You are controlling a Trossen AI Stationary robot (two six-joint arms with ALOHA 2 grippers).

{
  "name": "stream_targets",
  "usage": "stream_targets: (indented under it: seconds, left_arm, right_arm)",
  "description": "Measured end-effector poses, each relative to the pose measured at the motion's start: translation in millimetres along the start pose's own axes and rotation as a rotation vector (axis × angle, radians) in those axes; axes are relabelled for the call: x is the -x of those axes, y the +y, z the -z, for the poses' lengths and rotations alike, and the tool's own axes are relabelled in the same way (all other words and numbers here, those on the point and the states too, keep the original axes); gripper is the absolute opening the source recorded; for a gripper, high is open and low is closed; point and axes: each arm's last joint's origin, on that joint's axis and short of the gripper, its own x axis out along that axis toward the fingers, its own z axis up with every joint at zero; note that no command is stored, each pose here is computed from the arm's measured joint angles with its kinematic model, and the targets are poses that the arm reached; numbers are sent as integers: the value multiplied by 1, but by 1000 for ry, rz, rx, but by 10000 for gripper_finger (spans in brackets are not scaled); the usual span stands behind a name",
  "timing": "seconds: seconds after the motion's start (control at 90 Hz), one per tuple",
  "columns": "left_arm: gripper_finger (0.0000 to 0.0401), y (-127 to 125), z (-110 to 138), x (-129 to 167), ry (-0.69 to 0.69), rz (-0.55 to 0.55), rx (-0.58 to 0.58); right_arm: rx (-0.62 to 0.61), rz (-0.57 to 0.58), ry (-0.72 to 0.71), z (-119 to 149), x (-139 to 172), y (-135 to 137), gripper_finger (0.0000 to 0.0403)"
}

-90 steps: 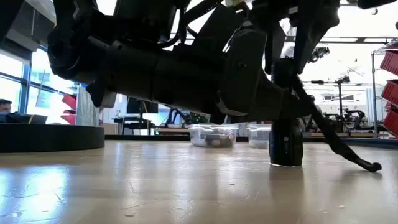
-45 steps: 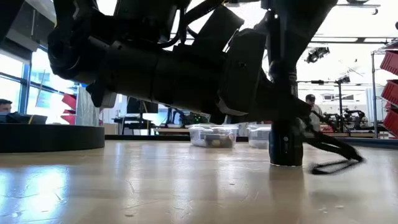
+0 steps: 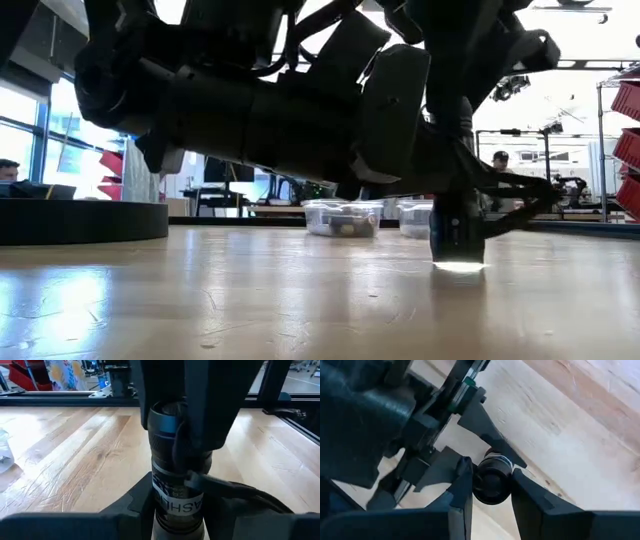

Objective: Insert battery
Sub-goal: Close the lid of the black flashlight

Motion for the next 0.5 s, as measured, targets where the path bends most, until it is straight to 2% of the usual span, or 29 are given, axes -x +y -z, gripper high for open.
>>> stream_targets:
  seconds: [0.1, 0.2, 0.389, 0.5]
  left_arm:
    - [104, -1, 0, 1, -2, 1, -5]
    - [104, -2, 0, 1, 1, -1, -11]
    - [104, -2, 0, 1, 1, 5, -13]
    - [104, -2, 0, 1, 1, 6, -12]
  right_arm:
    - [-46, -9, -12, 1, 0, 1, 94]
    - [-9, -15, 9, 0, 0, 1, 119]
    - [200, -73, 76, -8, 10, -2, 179]
    - [388, -106, 101, -15, 14, -5, 202]
